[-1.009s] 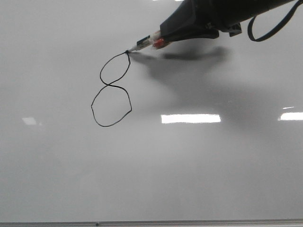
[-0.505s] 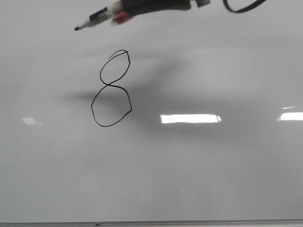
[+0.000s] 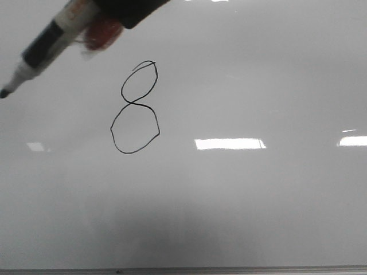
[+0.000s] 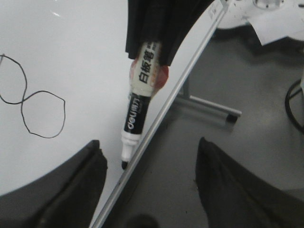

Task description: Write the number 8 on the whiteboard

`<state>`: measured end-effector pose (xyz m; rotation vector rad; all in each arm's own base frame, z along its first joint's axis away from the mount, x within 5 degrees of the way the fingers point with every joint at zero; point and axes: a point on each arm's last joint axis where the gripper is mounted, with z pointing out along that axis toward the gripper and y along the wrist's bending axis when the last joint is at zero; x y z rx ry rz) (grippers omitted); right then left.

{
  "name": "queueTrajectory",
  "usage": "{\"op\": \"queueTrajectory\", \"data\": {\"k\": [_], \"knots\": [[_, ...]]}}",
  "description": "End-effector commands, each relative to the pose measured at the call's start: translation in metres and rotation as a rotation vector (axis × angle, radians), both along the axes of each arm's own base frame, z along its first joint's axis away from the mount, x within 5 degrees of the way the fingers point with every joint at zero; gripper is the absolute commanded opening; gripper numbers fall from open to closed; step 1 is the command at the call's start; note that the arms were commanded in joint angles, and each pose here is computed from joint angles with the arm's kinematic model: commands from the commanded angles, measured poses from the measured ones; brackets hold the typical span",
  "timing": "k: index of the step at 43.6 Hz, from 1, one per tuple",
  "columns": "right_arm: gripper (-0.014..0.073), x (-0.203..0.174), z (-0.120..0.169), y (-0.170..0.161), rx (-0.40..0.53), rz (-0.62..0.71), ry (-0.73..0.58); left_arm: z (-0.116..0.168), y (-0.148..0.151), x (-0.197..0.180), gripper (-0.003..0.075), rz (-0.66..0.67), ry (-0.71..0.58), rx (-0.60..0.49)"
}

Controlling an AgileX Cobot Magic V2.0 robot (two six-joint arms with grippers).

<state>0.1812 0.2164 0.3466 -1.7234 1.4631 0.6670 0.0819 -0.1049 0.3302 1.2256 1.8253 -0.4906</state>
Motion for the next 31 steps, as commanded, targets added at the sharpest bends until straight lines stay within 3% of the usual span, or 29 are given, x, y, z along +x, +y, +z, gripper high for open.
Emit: {"op": "queueTrajectory", "data": {"k": [1,14,23,31], "knots": [[-0.0065,-0.014,0.024,0.006,0.086,0.029,-0.056,0.016,-0.007,0.004,0.0425,-0.029,-0.044,-0.022],[-0.0065,-0.031,0.026,0.022,0.109,0.083,-0.073,0.016,-0.016,-0.006,0.0286,-0.137,-0.058,-0.006],[-0.0065,-0.036,0.028,0.025,0.133,0.094,-0.052,0.016,-0.016,-0.006,0.0204,-0.143,-0.058,0.001],[-0.0065,-0.037,0.028,0.025,0.132,0.099,-0.048,0.016,-0.016,-0.006,0.0088,-0.144,-0.059,0.005]]}}
